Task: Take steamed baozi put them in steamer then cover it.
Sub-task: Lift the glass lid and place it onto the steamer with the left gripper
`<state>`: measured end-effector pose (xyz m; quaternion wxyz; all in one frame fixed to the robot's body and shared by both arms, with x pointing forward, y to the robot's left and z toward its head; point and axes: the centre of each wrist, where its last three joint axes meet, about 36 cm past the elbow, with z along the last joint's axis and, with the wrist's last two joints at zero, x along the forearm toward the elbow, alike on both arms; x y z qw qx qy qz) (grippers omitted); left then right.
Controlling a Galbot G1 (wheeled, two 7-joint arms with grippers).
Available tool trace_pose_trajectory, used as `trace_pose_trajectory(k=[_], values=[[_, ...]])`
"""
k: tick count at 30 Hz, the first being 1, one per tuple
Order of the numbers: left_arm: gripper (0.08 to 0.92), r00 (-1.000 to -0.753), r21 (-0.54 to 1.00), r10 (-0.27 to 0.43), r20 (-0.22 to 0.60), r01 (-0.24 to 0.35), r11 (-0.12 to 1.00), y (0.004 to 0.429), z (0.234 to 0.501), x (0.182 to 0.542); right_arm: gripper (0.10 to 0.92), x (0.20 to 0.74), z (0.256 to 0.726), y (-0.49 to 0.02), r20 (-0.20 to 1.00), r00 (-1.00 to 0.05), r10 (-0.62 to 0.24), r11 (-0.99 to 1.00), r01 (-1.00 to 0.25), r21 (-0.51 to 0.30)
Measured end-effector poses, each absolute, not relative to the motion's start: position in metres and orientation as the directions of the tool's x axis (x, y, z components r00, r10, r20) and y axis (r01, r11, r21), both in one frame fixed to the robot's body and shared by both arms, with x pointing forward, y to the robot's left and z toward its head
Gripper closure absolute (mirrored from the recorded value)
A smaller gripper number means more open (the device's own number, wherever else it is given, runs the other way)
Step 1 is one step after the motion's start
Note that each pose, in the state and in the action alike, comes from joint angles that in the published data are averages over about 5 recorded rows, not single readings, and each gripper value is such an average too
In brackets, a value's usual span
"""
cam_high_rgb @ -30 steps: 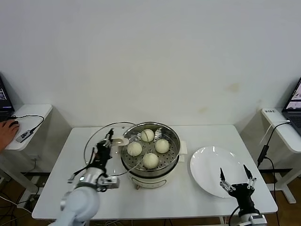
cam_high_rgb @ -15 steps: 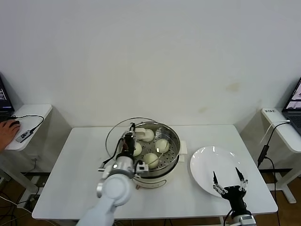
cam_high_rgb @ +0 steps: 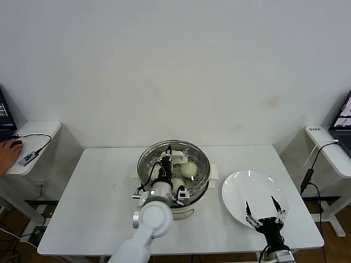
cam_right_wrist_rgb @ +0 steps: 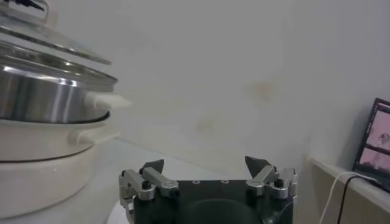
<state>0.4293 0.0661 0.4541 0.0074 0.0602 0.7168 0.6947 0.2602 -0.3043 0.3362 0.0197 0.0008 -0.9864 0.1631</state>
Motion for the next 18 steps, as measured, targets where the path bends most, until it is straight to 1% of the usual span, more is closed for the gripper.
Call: trace_pose_trajectory(k=[8,18], values=[[0.861,-0.991,0.996,0.103,0.085,0.089,0.027,0.056,0.448,0.428,0.200,0.259,0.335,-0.302,0.040,-0.999,-0.004,0.946,-0.016,-0.325],[0.861,-0.992,0.996,0.091,0.091,0.093,0.019,0.059,0.442,0.431,0.200,0.256,0.332,-0.303,0.044,-0.999,-0.010,0.942,-0.024,-0.334]])
